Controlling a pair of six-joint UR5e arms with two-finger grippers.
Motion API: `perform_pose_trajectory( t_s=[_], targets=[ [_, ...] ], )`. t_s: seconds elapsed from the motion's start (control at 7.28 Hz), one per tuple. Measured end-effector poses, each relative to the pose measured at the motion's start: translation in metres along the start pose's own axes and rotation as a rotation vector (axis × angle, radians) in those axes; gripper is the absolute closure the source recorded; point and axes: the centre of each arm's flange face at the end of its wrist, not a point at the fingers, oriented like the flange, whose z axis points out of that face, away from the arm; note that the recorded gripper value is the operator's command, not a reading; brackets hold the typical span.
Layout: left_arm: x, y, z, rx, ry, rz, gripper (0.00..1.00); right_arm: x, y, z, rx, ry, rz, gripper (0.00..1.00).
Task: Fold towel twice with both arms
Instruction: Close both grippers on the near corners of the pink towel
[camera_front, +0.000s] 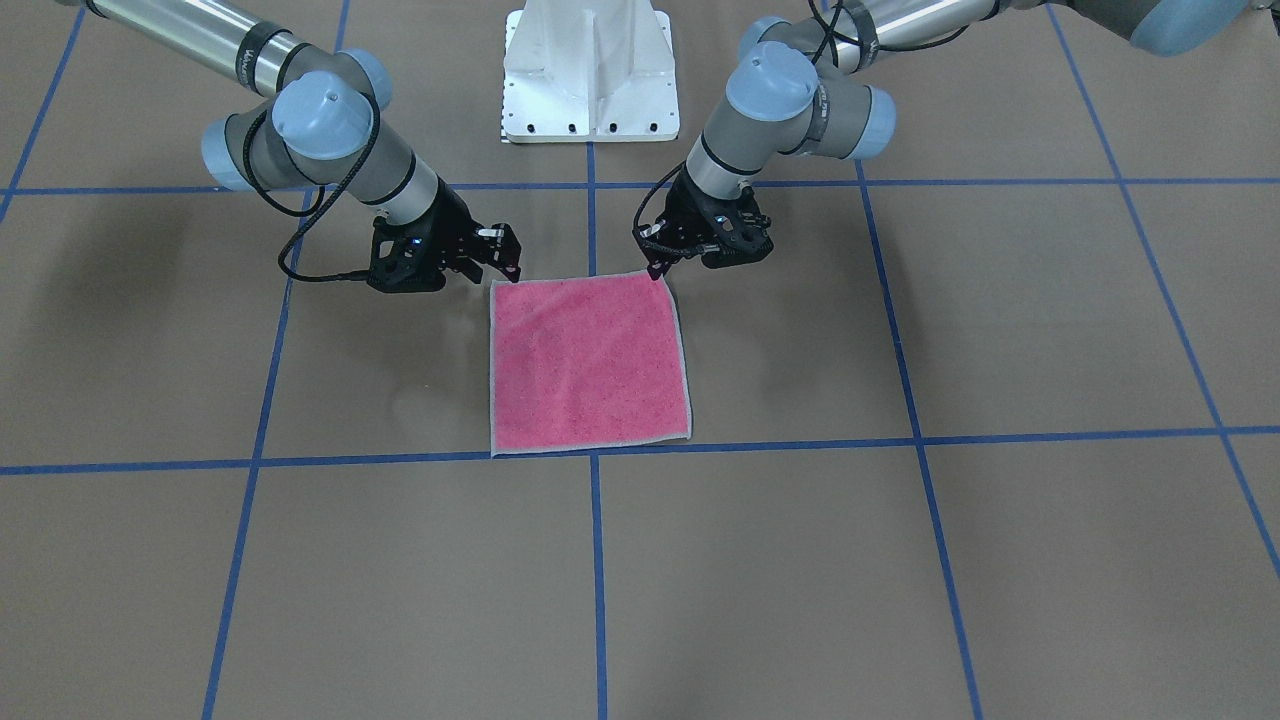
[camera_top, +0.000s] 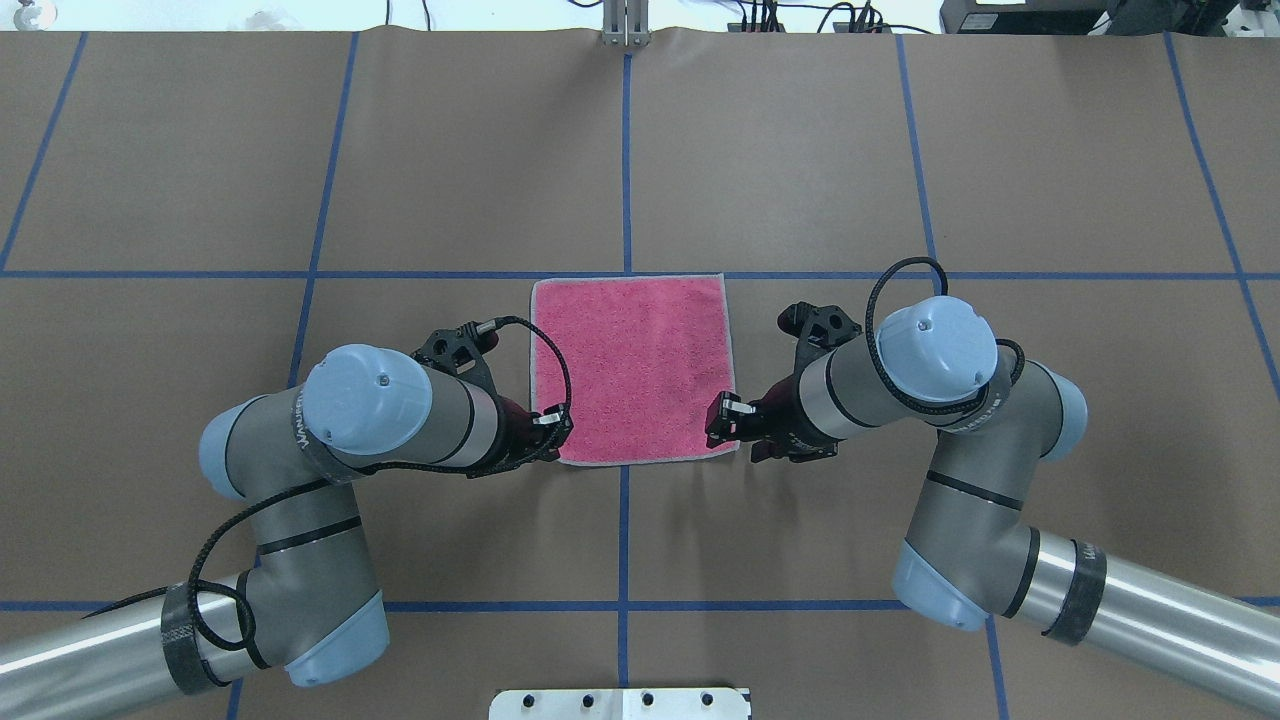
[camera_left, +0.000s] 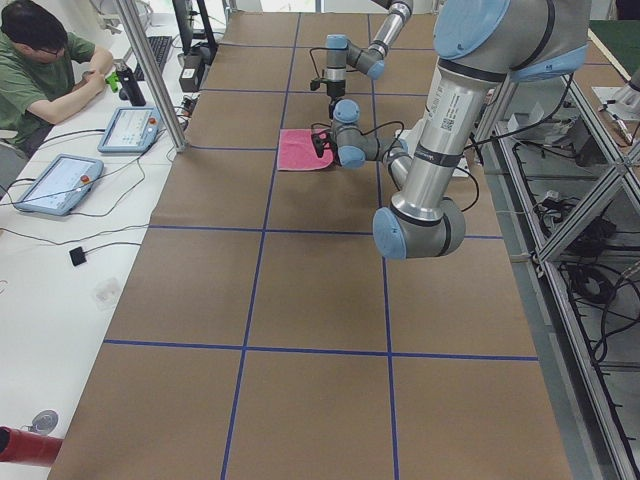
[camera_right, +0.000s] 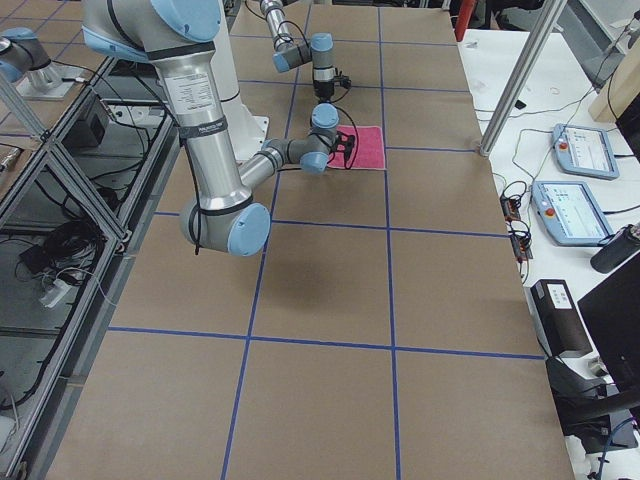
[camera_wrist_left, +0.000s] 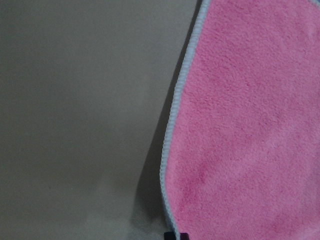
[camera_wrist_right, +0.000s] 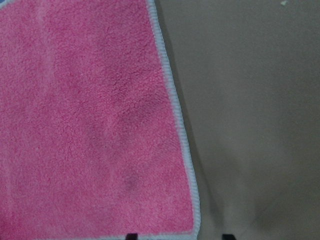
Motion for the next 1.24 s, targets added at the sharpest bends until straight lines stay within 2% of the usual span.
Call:
perform_pose_trajectory(
  t_s=[1.24],
  targets=[
    [-0.0011,-0.0008,0.0003,0.001,0.000,0.000,0.90,0.0066,0.0026,0.0065,-0.007,0.015,0.003,0.53]
  ],
)
